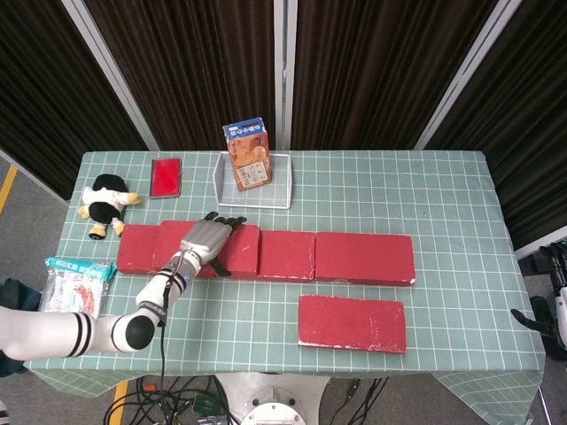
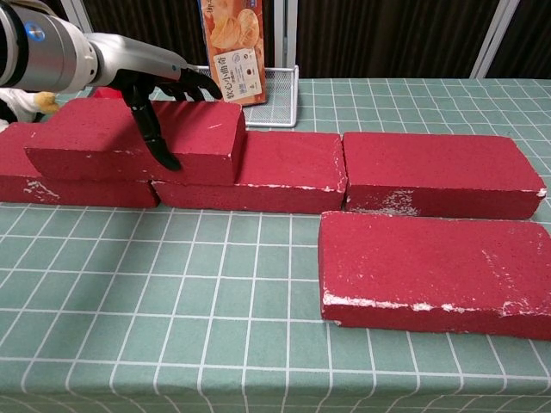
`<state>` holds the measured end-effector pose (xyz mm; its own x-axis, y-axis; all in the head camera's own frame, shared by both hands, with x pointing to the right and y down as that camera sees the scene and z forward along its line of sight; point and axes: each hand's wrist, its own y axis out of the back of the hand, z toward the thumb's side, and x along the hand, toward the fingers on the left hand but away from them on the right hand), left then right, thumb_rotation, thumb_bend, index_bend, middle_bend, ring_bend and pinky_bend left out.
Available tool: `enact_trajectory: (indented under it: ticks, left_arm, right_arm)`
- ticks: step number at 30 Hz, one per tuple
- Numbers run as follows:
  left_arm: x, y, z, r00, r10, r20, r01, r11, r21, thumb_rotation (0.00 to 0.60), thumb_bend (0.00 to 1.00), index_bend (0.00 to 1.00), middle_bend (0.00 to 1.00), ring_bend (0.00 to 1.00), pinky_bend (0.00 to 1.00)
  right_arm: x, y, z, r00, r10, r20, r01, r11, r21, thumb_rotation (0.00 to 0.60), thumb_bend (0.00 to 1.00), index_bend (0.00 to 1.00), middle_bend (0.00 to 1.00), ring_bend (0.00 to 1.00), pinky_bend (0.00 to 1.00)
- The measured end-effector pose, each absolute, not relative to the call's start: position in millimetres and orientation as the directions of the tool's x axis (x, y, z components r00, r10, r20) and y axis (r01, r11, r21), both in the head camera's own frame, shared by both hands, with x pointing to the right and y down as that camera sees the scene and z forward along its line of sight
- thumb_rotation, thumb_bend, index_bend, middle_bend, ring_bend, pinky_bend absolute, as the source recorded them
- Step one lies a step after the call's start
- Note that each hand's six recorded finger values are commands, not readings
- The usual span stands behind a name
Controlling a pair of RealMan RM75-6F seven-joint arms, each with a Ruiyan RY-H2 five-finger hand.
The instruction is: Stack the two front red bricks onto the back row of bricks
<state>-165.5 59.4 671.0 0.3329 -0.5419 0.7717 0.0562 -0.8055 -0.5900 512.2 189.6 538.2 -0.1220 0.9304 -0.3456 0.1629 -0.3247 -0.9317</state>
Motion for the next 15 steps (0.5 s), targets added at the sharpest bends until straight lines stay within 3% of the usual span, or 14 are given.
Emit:
enact_trajectory:
  ticks: [15]
  left_arm:
    - [-167.7,56.7,671.7,0.32,-0.543,0.777,0.042,-0.811,-0.584,0.6,0.17,0.04,0.19,0.19,0.0]
  right_arm:
    - [512.9,188.5,540.5,-0.123,0.928,-0.351,0.165,-0.33,-0.93,0.6,0.0,0.0,0.0,0.0,0.0]
